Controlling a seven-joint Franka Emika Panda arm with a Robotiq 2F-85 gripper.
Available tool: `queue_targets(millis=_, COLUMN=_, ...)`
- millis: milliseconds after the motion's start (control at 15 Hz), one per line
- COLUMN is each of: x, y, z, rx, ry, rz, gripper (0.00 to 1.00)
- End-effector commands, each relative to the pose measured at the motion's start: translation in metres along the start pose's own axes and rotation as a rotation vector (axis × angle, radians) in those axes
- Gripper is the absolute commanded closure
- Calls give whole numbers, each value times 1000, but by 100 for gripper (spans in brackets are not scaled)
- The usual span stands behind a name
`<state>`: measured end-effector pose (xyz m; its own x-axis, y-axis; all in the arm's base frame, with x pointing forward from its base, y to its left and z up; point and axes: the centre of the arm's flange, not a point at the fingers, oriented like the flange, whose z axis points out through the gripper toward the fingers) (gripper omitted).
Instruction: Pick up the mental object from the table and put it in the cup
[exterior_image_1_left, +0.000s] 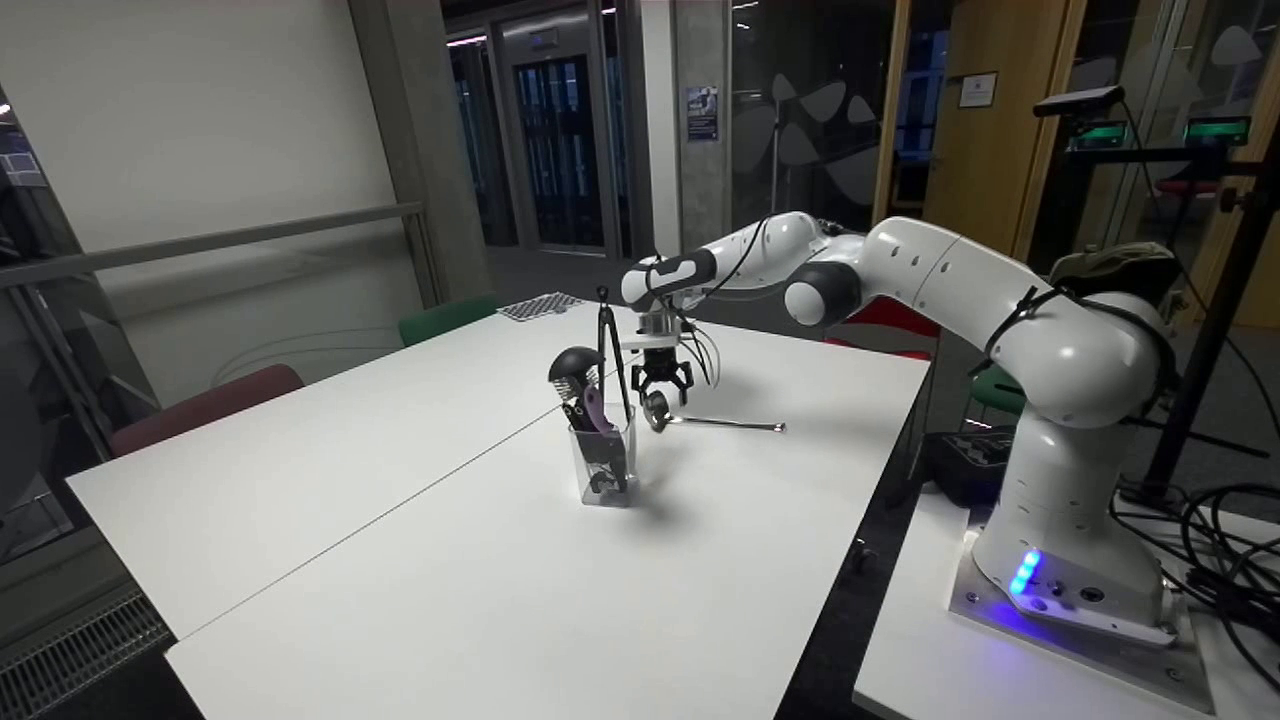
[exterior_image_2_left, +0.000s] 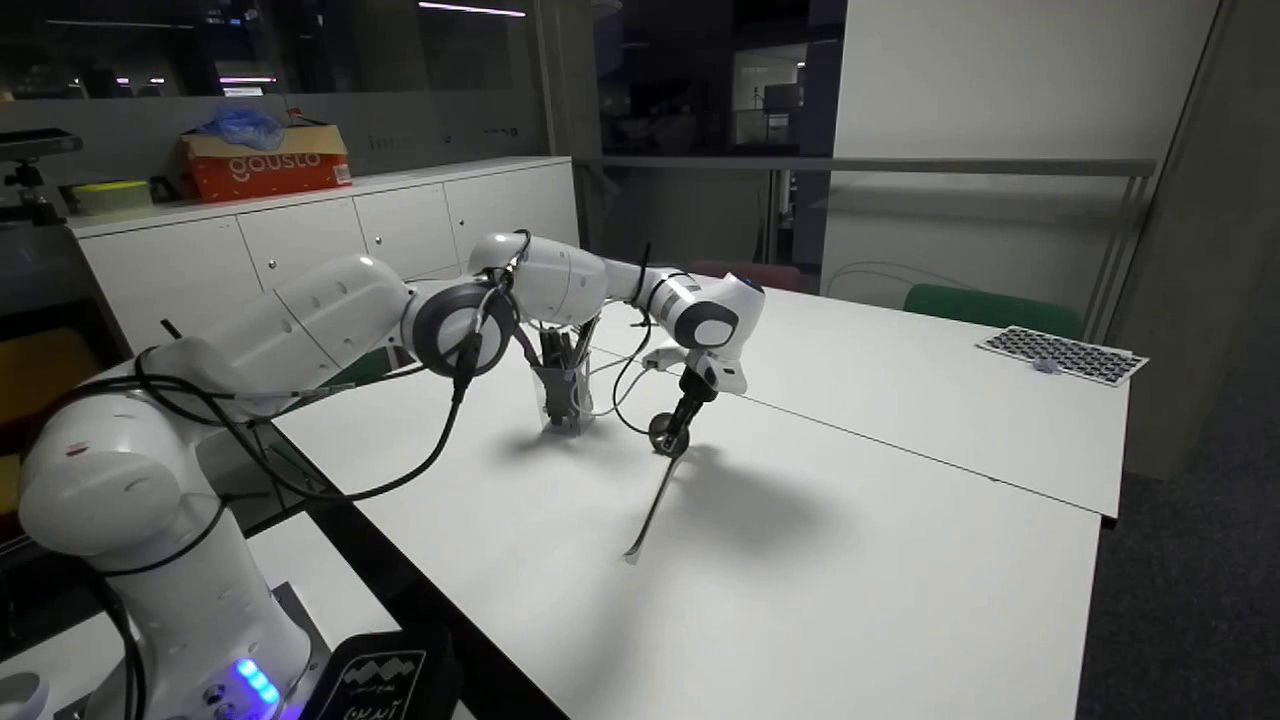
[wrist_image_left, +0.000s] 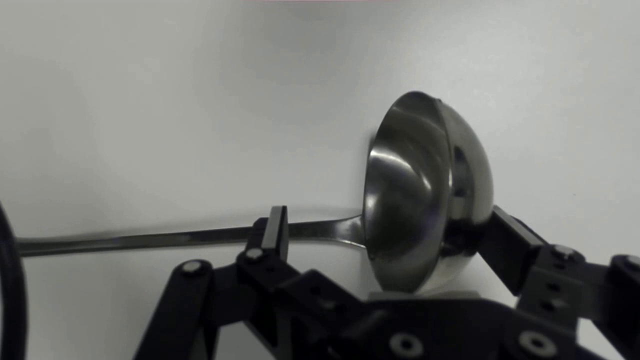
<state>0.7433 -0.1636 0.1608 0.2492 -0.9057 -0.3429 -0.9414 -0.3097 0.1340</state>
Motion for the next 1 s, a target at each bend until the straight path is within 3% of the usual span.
queue_targets(millis=0, x=-22, y=23, z=-16, rx=12, ry=55, rz=6, gripper=0)
queue_targets(millis=333, x=-23, y=22, z=-38, rx=87, ry=89, rz=-5, gripper=0)
queue_targets(millis=400, x=-21, y=23, z=-41, rx=100, ry=87, rz=-7, gripper=20)
queue_targets(millis=667, x=-13, y=26, z=-44, rx=134, ry=84, rz=2, gripper=47)
queue_targets(millis=733, x=-12, y=26, z=-45, rx=138, ry=85, rz=4, gripper=46)
queue_targets(millis=800, x=-11, y=27, z=-45, rx=143, ry=83, rz=1, gripper=15)
queue_targets(millis=933, x=-11, y=28, z=-45, rx=151, ry=76, rz=0, gripper=15)
